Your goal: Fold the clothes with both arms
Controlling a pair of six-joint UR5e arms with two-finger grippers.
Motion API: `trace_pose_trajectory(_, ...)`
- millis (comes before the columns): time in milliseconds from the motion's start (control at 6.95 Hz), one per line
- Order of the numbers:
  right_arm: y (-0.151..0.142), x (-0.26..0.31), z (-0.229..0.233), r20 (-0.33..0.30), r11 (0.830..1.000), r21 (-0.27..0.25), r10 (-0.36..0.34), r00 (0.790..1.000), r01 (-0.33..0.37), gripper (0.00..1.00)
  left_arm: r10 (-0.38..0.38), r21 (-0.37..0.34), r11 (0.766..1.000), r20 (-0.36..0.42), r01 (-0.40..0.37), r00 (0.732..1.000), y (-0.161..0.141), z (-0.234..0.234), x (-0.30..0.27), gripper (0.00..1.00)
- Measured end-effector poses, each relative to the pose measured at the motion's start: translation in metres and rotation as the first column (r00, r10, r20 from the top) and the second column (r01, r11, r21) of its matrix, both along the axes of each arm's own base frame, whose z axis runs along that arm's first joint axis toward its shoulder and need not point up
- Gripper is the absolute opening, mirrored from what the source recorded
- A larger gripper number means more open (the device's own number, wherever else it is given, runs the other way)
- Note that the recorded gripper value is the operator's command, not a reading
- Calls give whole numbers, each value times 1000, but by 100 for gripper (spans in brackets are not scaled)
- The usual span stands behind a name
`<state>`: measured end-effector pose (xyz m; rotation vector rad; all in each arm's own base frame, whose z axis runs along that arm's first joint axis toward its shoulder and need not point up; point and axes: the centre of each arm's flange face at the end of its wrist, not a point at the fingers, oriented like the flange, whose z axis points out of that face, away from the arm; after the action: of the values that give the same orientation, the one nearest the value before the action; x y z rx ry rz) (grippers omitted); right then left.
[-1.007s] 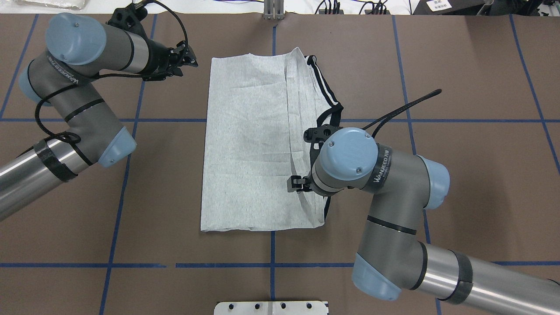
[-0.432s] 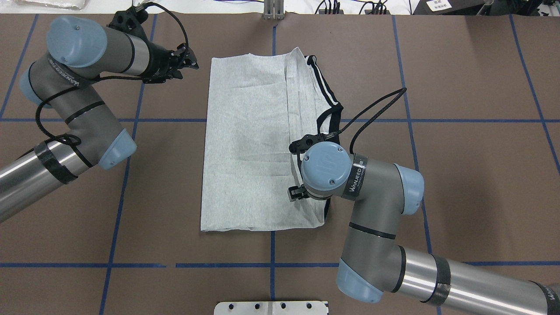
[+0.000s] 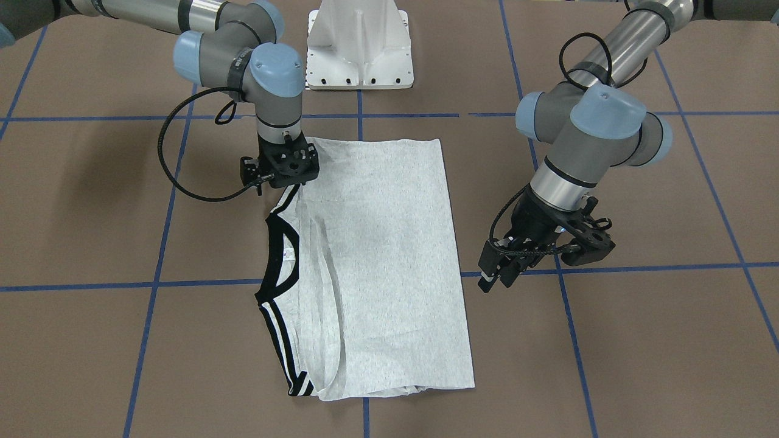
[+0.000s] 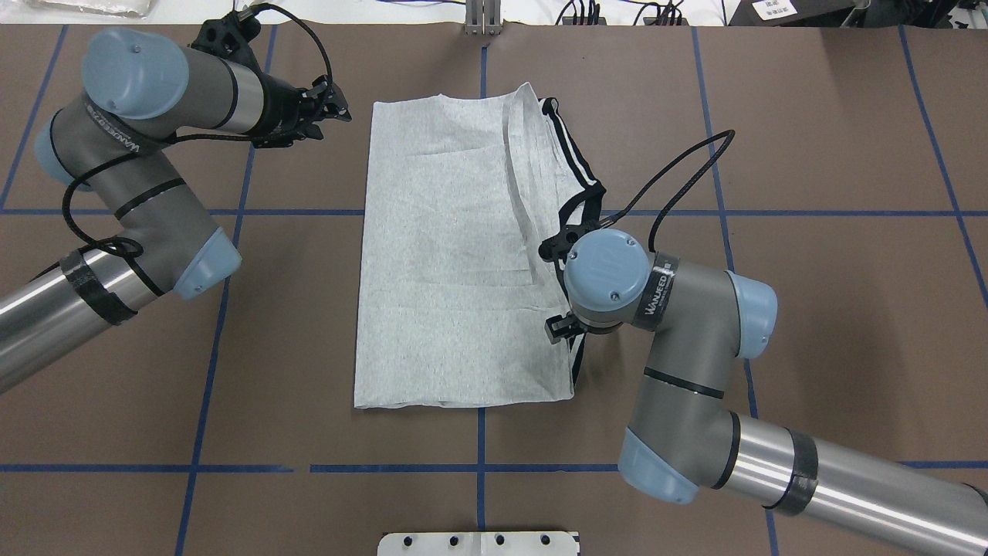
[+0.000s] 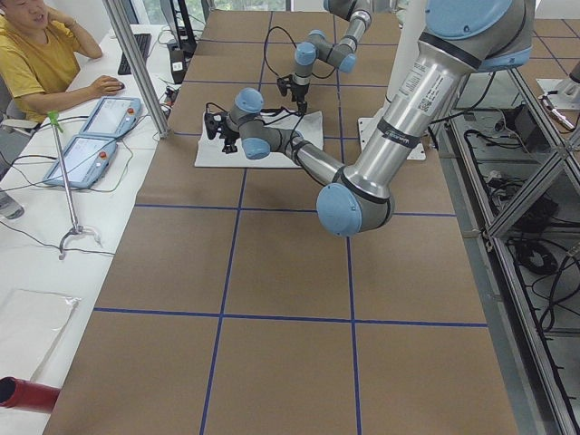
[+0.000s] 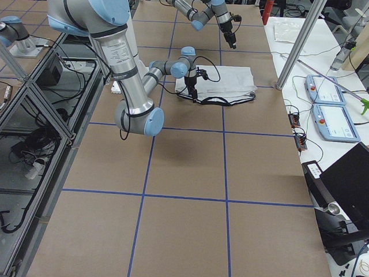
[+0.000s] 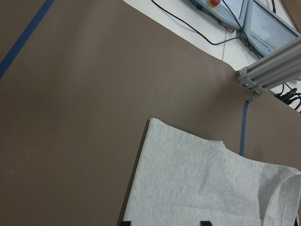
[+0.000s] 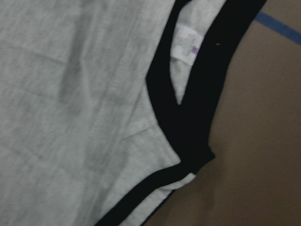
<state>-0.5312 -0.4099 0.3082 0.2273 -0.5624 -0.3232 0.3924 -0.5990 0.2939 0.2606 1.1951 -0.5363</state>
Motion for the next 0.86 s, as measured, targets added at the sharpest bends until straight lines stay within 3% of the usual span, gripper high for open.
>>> trace_pose_trajectory(288,-26,41,19,-42,999,19,-29,999,30,100,-2,-1,1000,-6,2,1000,1,-2,0,59)
trace_pose_trajectory(863,-59,26,-50,46,999,12,48,998,-49,100,-1,8,1000,-16,1,1000,21,5,-18,59)
